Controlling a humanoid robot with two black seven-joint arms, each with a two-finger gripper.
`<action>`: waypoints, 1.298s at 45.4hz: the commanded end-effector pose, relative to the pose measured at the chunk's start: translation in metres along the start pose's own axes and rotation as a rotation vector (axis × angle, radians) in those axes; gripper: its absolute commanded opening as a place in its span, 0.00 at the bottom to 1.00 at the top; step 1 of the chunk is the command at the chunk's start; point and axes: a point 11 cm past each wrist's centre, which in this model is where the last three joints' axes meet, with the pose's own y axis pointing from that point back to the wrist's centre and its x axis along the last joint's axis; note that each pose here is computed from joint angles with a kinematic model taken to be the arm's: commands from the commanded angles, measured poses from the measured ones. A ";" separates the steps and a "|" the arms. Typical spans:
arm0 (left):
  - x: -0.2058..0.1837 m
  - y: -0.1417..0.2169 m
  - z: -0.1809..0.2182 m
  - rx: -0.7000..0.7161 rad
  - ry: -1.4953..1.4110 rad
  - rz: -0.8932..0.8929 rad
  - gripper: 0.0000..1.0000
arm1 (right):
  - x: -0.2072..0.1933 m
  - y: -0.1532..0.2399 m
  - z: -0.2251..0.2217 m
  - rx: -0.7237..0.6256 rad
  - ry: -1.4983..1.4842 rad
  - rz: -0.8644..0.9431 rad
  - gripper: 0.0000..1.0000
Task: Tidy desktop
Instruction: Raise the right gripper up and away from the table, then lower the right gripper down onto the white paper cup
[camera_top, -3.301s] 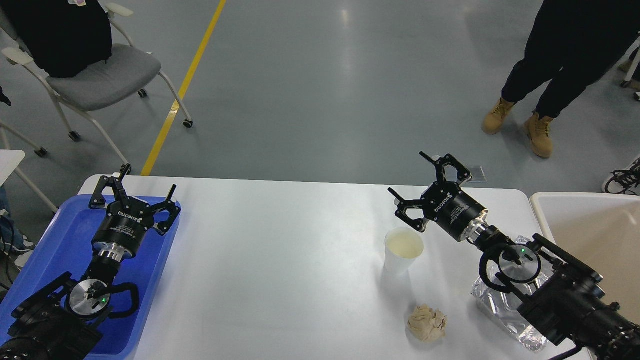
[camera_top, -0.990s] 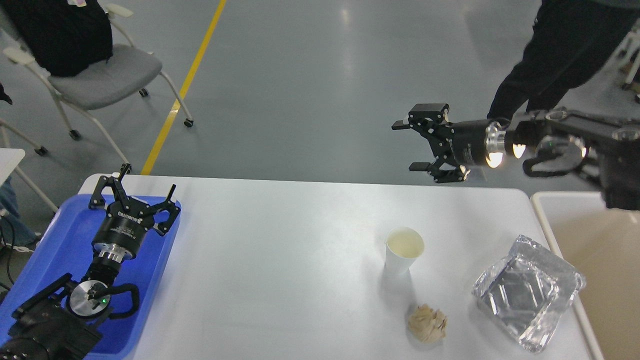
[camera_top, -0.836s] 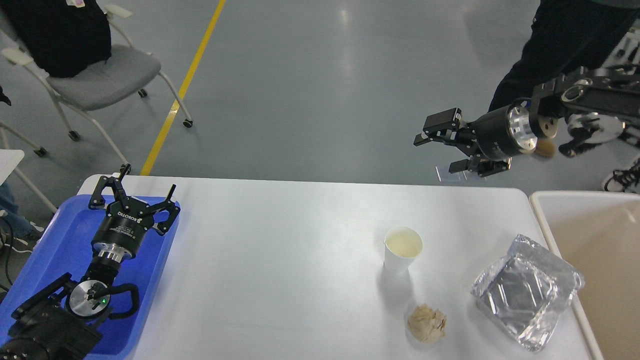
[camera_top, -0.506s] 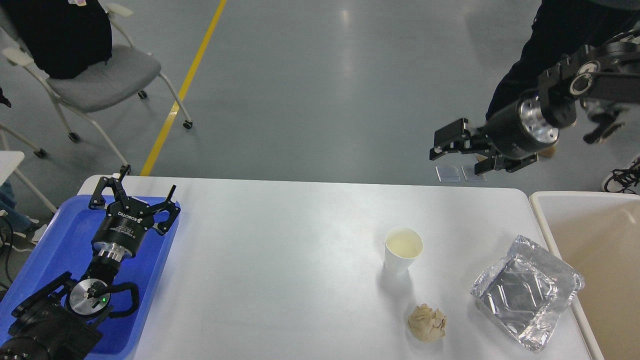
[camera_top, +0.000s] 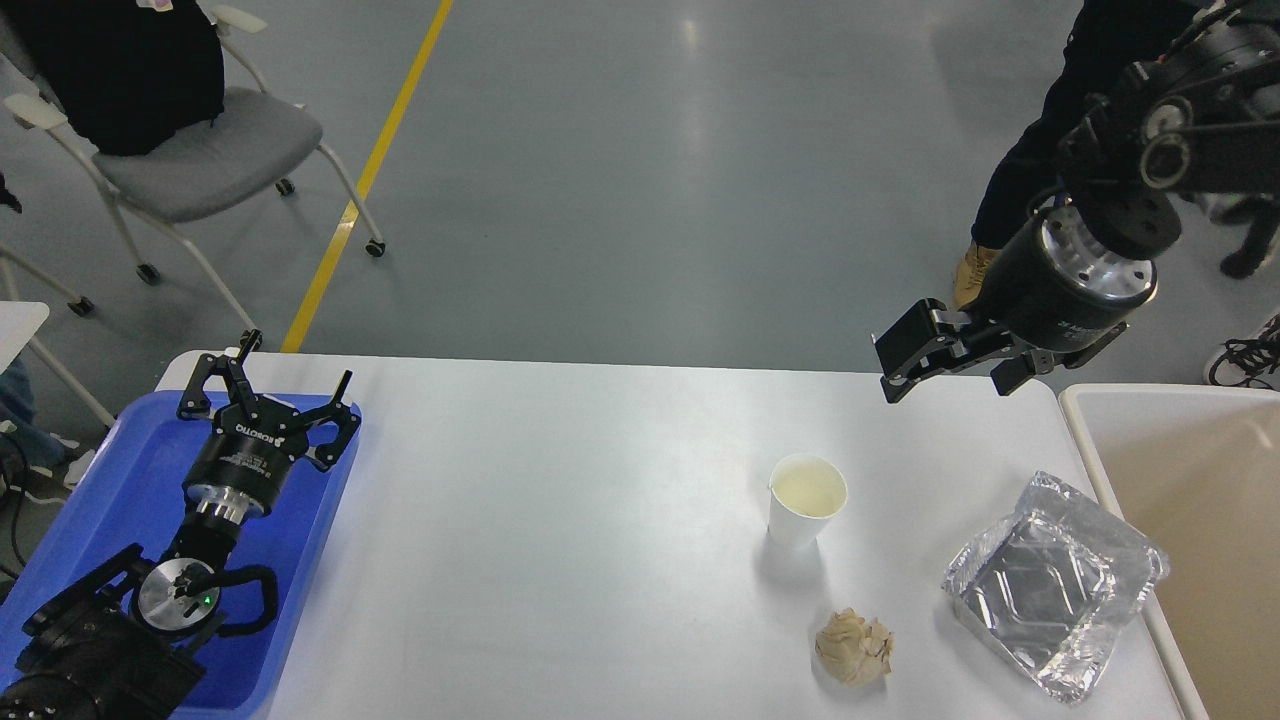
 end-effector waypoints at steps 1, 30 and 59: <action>-0.001 -0.001 0.000 -0.001 0.000 -0.002 0.99 | -0.010 0.018 -0.024 -0.047 0.084 -0.084 1.00; 0.000 0.000 0.000 0.002 0.000 0.000 0.99 | 0.004 0.039 -0.030 -0.072 0.108 -0.031 1.00; 0.000 0.000 0.000 0.002 0.000 0.000 0.99 | 0.009 -0.033 0.012 -0.174 0.132 0.075 1.00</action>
